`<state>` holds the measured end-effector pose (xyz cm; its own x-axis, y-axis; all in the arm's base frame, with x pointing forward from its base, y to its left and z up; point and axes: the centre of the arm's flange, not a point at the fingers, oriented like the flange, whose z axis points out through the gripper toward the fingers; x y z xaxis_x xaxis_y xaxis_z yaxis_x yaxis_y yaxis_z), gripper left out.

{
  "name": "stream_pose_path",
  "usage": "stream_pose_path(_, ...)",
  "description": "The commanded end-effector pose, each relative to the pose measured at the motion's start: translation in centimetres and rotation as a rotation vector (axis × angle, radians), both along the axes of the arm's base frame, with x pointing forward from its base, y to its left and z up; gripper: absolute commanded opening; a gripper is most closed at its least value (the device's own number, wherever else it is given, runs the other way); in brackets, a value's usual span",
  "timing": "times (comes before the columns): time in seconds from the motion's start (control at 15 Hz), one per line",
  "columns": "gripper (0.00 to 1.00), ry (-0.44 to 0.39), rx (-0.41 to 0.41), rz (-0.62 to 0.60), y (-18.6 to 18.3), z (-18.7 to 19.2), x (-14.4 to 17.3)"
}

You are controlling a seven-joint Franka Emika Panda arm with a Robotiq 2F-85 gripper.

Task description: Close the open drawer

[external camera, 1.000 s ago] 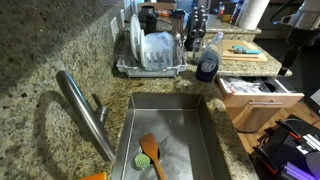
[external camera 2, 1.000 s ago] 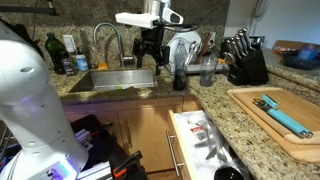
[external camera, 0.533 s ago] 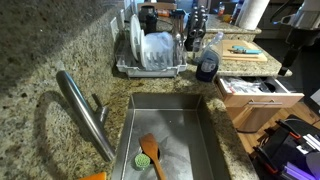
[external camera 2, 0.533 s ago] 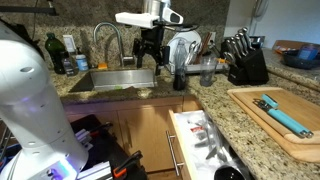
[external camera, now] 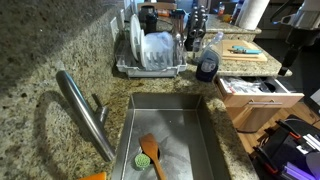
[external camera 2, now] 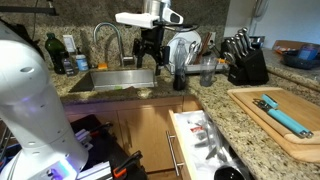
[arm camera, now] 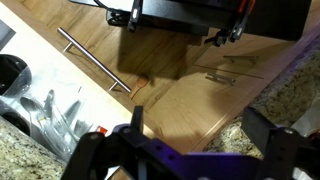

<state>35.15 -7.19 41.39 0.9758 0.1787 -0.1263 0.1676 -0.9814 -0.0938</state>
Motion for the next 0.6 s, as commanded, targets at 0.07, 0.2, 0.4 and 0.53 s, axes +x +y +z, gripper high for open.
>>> stream_pose_path(0.07,1.0,0.0,0.0,0.0,0.0,0.0,0.0)
stream_pose_path(0.2,1.0,0.0,0.0,0.0,0.0,0.0,0.0)
stream_pose_path(0.4,1.0,-0.107,0.014,-0.112,3.2,-1.4,2.8)
stream_pose_path(0.53,1.0,-0.101,-0.063,-0.232,4.2,-3.7,4.5)
